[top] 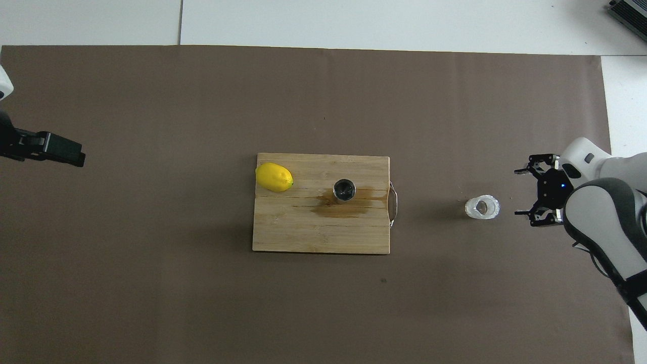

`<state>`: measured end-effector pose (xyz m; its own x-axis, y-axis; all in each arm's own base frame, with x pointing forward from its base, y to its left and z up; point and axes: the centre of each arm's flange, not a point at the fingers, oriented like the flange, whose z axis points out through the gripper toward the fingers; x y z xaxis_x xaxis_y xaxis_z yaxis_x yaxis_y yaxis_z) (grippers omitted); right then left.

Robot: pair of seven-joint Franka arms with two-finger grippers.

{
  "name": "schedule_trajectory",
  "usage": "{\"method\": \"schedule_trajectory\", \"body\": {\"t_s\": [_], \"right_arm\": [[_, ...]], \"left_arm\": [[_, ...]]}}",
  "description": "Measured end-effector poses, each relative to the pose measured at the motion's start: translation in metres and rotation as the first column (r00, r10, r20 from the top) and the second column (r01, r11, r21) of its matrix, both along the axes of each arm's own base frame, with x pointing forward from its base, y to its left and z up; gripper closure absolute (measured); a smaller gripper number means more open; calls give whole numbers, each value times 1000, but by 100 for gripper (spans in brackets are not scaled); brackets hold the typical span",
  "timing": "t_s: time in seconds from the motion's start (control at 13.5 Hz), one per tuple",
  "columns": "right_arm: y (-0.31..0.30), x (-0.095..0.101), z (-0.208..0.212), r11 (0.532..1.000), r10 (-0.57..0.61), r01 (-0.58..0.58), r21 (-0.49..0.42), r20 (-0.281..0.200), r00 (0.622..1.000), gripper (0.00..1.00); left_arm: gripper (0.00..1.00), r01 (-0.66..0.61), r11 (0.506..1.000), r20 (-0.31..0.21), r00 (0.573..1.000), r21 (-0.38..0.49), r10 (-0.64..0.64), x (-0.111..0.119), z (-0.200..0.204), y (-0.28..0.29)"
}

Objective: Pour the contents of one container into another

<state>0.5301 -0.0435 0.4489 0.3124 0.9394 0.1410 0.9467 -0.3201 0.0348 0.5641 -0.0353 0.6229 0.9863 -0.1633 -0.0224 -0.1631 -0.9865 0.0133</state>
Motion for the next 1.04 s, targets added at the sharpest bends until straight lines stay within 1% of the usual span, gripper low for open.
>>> {"method": "schedule_trajectory", "body": {"t_s": [0.15, 0.22, 0.37, 0.44, 0.52, 0.59, 0.67, 0.81, 0.89, 1.04], "right_arm": [[45, -4, 33, 986, -160, 158, -46, -39, 986, 0], [63, -5, 48, 970, -240, 237, -59, -44, 970, 0], [89, -1, 79, 924, -377, 375, -79, -15, 926, 0], [97, 2, 95, 896, -438, 437, -75, 3, 899, 0], [100, 6, 109, 860, -506, 505, -65, 9, 863, 0], [99, 12, 121, 817, -574, 574, -52, 8, 819, 0], [98, 18, 133, 758, -651, 651, -37, 4, 759, 0], [95, 33, 152, 612, -791, 791, -1, -8, 612, 0], [94, 38, 157, 545, -838, 838, 6, -19, 545, 0], [93, 41, 159, 406, -913, 914, 1, -46, 406, 0]], "left_arm": [[0, 0, 1000, 0, 1000, 0, 0, 0, 0, 0], [0, 0, 1000, 0, 1000, 0, 0, 0, 0, 0], [0, 0, 1000, -1, 1000, 0, 0, 0, -1, 0], [0, 0, 1000, -2, 1000, 0, 0, 0, -1, 0], [0, 0, 1000, -2, 1000, 0, 0, 1, -1, 0], [0, 0, 1000, -2, 1000, 0, 0, 1, -1, 0], [0, 0, 1000, -2, 1000, 0, 0, 1, -1, 0], [0, 0, 1000, -3, 1000, 0, 0, 1, -1, 0], [0, 0, 1000, -3, 1000, 0, 0, 1, -2, 0], [0, 0, 1000, -3, 1000, 0, 0, 1, -2, 0]]}}
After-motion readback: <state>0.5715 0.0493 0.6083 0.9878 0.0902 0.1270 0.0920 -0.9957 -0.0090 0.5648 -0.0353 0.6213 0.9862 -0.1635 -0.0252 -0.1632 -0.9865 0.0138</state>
